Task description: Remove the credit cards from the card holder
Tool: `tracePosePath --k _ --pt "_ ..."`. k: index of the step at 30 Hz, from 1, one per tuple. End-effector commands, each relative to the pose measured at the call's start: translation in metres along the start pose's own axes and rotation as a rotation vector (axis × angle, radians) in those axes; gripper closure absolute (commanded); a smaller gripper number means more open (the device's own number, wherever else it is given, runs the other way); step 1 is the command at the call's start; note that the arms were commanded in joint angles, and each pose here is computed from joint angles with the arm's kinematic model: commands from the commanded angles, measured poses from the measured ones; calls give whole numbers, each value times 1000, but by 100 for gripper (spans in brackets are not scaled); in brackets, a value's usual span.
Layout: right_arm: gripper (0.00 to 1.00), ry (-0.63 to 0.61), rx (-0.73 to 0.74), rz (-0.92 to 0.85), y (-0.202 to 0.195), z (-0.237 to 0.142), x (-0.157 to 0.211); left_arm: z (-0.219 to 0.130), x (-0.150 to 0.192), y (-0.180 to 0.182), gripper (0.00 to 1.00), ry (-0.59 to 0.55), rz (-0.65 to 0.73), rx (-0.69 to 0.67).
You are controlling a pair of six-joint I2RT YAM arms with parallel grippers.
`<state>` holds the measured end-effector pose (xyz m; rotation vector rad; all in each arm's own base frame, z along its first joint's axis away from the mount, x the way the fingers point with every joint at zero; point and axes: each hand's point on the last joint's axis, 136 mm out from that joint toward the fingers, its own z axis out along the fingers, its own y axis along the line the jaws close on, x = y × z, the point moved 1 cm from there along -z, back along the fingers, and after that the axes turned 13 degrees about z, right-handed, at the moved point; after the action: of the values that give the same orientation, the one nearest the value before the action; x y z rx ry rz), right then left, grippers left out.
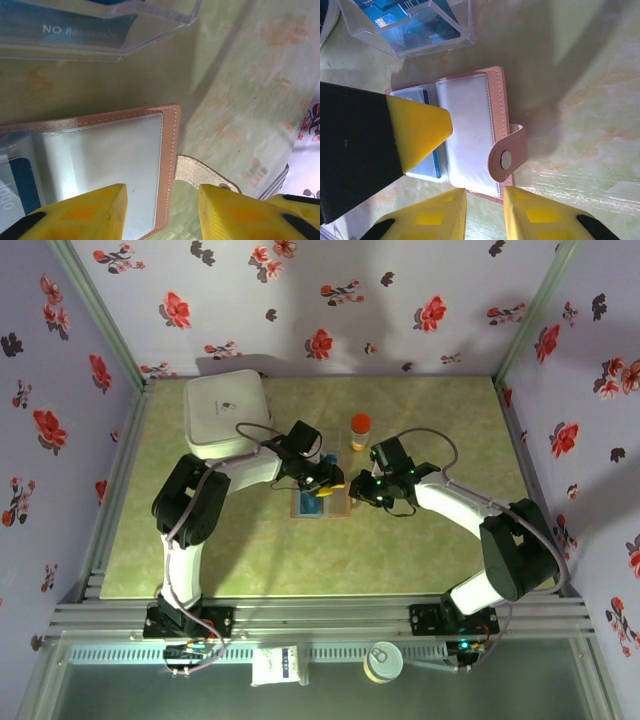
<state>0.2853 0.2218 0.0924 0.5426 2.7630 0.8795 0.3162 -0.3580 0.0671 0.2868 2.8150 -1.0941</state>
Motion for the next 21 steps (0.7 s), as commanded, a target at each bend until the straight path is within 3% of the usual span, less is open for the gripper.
tracePosePath --k 1,11,21 --pt "74 -13 -17 11 9 -3 -2 -5 -1 3 59 6 16 -9" --pt "76 31 -30 -43 43 16 10 -44 -2 27 62 -93 -15 -26" --pt "76 111 -40 -80 70 50 20 -67 18 70 68 -127 -91 -66"
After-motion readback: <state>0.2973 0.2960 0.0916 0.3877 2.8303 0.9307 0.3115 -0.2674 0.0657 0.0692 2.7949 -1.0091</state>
